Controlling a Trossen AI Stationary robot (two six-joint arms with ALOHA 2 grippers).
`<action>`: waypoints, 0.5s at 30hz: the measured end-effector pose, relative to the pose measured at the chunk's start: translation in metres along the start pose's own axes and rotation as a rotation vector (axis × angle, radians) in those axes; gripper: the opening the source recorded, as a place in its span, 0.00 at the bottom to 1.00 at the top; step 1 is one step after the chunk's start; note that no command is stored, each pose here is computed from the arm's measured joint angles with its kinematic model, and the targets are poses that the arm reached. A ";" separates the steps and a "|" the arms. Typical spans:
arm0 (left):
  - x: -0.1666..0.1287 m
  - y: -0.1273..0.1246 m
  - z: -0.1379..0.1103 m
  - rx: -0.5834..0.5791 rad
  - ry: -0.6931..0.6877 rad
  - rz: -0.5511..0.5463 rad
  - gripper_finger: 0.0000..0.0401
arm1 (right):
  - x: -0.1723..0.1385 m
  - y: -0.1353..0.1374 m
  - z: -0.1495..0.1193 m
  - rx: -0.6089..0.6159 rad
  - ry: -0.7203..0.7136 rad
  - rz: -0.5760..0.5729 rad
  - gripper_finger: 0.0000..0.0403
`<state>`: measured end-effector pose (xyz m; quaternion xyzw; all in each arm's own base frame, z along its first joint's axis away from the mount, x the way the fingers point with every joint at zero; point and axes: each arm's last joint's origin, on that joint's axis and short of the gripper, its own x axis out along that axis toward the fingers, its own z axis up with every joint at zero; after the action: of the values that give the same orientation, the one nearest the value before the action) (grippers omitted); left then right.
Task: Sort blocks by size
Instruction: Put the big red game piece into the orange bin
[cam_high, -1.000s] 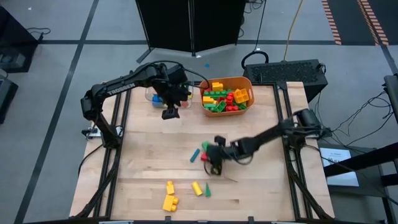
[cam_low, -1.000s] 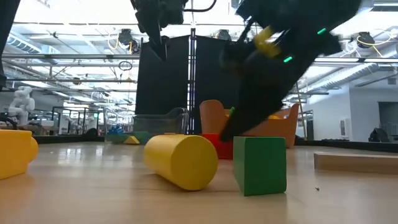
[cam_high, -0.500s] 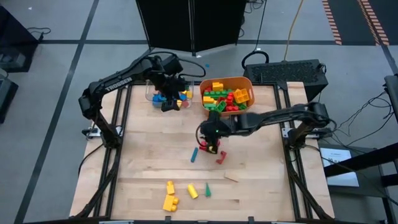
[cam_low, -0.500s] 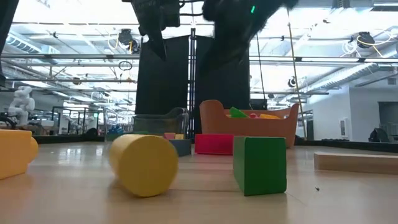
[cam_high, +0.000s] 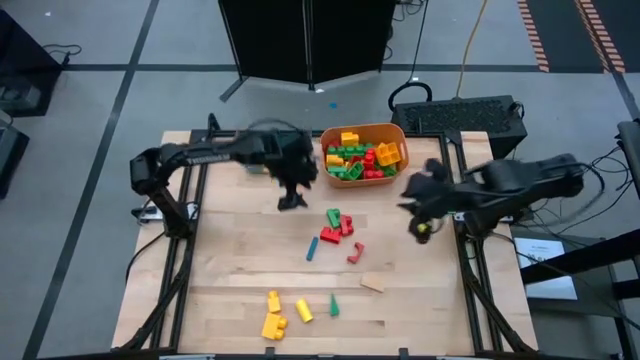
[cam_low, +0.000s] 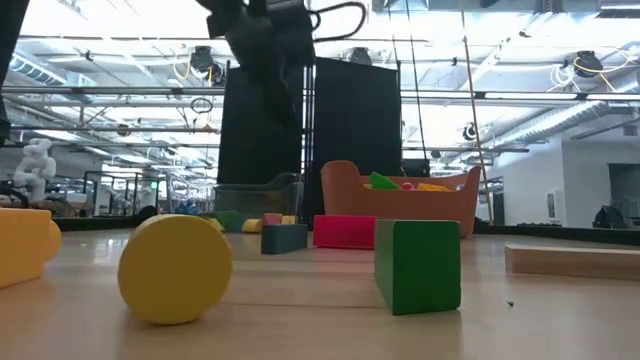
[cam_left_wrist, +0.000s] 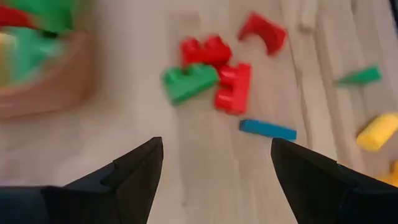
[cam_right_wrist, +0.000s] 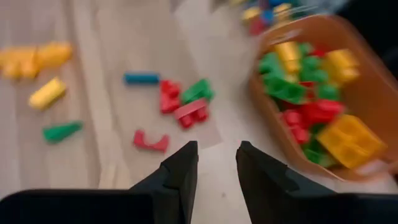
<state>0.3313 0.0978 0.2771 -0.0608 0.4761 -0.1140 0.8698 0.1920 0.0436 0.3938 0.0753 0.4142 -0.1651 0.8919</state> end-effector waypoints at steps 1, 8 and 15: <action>0.010 -0.005 -0.004 0.028 0.008 -0.002 0.75 | -0.010 -0.003 -0.005 0.026 -0.033 -0.021 0.26; 0.059 -0.045 -0.004 0.413 -0.032 0.208 0.75 | -0.048 -0.028 -0.022 0.100 -0.205 -0.114 0.26; 0.095 -0.058 0.003 0.368 -0.122 0.201 0.75 | -0.054 -0.037 -0.028 0.061 -0.203 -0.142 0.26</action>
<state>0.3750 0.0176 0.2137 0.1401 0.3972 -0.1077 0.9005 0.1265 0.0295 0.4174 0.0560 0.3207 -0.2474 0.9126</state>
